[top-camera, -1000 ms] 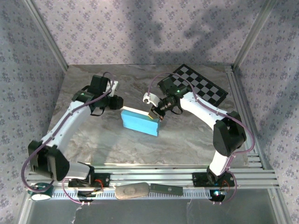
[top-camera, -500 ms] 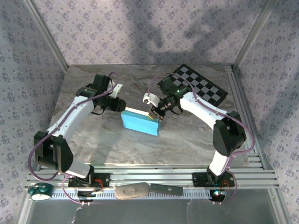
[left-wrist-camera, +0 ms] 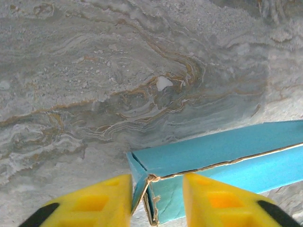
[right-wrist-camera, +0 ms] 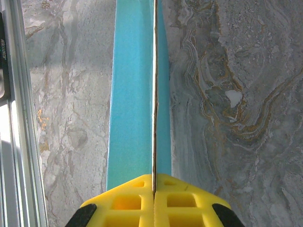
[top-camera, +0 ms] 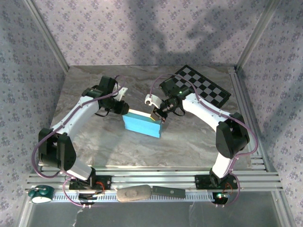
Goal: Fold the paper box
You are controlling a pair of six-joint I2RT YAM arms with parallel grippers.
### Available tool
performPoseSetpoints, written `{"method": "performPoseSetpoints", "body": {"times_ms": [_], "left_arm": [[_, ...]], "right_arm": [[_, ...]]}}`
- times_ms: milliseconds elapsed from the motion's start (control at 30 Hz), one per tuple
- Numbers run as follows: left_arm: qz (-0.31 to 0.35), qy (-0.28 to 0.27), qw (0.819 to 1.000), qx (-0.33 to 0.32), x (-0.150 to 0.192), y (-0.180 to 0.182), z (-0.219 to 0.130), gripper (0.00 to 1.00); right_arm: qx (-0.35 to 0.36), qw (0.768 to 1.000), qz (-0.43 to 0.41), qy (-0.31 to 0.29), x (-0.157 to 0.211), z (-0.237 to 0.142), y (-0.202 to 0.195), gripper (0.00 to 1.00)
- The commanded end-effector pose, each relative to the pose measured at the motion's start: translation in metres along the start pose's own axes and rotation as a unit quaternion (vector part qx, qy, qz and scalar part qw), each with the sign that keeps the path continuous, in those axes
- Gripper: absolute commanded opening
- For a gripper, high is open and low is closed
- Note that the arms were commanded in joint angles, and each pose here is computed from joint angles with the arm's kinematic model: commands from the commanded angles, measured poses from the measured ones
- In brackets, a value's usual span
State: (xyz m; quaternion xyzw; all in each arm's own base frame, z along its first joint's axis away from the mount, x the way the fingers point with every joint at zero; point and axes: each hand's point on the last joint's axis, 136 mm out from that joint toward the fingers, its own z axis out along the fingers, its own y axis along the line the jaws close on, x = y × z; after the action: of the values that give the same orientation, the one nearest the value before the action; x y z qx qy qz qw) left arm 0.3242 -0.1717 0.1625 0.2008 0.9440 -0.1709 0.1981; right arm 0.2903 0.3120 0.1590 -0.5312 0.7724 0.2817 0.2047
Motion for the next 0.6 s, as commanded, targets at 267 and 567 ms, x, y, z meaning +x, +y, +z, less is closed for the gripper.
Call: {"method": "performPoseSetpoints", "body": {"times_ms": [267,567], "left_arm": [[-0.01,-0.006,1.0,-0.014,-0.0042,0.0008,-0.01,0.15],[-0.024,-0.006,1.0,-0.008,0.0002,-0.0018,-0.0104,0.05]], "right_arm": [[0.0,1.0,-0.003,0.013,0.0028,0.0041,0.0004,0.0],[0.017,1.0,-0.008,0.019,0.0037,0.0066,-0.0021,0.0]]}}
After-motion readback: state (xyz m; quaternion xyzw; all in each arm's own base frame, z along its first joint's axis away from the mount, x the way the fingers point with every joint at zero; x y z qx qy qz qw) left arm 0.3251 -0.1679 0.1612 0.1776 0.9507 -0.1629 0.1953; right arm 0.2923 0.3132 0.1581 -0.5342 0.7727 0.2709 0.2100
